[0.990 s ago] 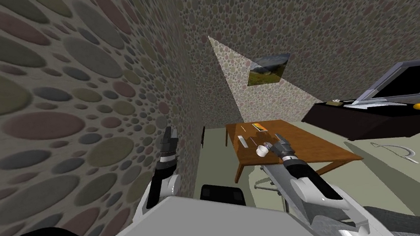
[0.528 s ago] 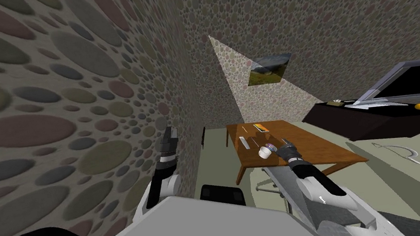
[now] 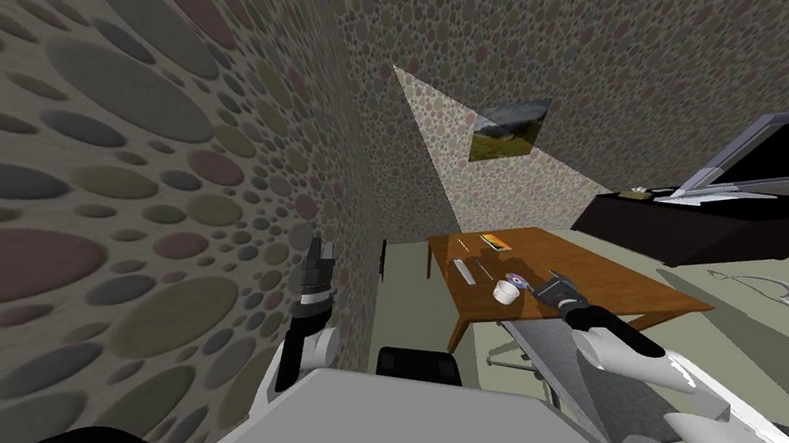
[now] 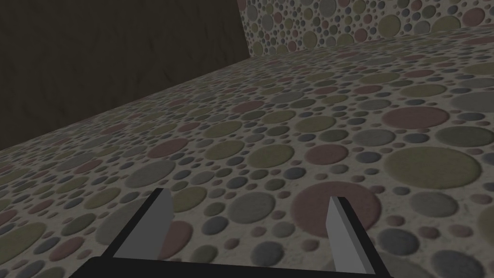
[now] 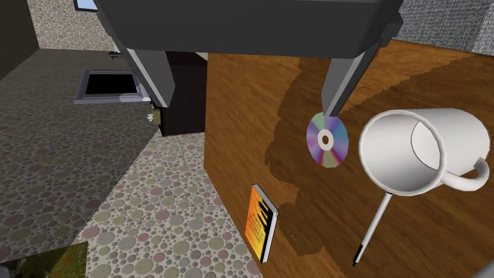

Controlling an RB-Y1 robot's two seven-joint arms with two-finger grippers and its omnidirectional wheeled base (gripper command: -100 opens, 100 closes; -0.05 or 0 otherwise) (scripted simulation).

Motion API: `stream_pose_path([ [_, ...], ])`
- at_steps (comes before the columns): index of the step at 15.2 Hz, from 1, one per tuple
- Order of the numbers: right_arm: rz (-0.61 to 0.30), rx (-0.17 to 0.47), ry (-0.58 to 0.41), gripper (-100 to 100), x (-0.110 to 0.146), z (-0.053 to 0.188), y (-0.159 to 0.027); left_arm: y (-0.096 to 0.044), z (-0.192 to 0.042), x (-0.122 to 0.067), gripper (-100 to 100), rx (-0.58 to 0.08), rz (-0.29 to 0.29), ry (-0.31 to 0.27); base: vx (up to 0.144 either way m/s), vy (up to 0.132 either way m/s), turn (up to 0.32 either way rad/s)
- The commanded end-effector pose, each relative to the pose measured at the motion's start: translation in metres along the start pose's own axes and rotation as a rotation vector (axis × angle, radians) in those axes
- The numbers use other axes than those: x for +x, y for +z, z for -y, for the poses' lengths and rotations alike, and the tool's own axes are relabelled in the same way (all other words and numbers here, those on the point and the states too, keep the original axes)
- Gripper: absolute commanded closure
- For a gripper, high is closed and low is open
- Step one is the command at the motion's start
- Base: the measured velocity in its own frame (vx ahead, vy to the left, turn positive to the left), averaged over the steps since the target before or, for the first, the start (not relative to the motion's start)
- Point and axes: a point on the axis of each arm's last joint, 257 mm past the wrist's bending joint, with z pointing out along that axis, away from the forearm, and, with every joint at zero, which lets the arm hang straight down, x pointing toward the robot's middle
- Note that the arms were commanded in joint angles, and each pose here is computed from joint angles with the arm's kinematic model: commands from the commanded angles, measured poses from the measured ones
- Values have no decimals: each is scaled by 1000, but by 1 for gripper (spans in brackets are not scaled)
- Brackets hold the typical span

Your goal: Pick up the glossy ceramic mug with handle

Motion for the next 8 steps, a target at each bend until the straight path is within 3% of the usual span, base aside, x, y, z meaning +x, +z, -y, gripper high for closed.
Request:
stream_pose_path([
  [1,49,35,25,-100,-19,11,2,0,0,0,0,0,0,0,64,39,-1],
  [2,81,41,91,-100,-30,2,8,0,0,0,0,0,0,0,80,38,1],
  [3,118,66,94,-100,-46,12,7,0,0,0,0,0,0,0,88,41,12],
  [5,124,73,94,-100,-47,14,7,0,0,0,0,0,0,0,45,21,-5],
  [6,169,83,165,-100,-64,9,11,0,0,0,0,0,0,0,57,32,7],
  [8,199,107,168,-100,-75,18,8,0,0,0,0,0,0,0,77,38,0],
])
